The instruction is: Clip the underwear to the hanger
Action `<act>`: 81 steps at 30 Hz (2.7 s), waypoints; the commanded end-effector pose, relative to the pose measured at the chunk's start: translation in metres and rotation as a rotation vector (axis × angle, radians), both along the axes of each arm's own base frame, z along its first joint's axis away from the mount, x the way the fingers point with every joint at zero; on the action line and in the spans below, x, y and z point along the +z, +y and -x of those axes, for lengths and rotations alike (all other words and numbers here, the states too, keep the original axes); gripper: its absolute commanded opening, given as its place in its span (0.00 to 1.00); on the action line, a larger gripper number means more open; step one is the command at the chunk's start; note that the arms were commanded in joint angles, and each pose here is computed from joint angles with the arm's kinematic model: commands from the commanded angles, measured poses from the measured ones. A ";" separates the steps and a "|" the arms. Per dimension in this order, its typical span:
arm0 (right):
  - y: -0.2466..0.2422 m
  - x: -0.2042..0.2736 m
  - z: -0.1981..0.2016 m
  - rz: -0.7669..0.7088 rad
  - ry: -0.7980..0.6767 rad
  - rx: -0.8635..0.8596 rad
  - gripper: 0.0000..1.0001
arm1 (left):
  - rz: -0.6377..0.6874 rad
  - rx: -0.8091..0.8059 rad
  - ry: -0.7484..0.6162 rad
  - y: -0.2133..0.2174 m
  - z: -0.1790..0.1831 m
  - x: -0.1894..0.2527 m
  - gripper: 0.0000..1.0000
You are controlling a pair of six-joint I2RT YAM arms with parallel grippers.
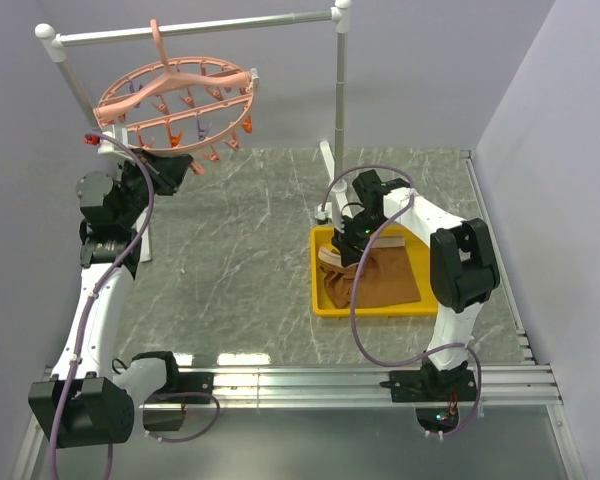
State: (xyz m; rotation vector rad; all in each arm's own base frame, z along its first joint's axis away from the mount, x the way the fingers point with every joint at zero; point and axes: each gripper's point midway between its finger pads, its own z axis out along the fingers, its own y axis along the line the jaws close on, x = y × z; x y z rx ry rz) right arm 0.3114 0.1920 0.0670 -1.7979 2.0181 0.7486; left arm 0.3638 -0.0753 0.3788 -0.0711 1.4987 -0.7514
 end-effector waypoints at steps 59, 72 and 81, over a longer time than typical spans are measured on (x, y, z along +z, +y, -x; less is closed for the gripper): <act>0.138 0.263 0.017 -0.157 -0.781 0.578 0.00 | -0.023 -0.157 -0.084 -0.022 0.013 0.041 0.00; 0.219 0.232 -0.012 -0.271 -0.799 0.575 0.00 | -0.054 -0.228 -0.073 -0.031 0.017 0.030 0.00; 0.249 0.246 -0.028 -0.382 -0.877 0.527 0.00 | -0.064 -0.279 -0.058 -0.037 0.019 0.022 0.00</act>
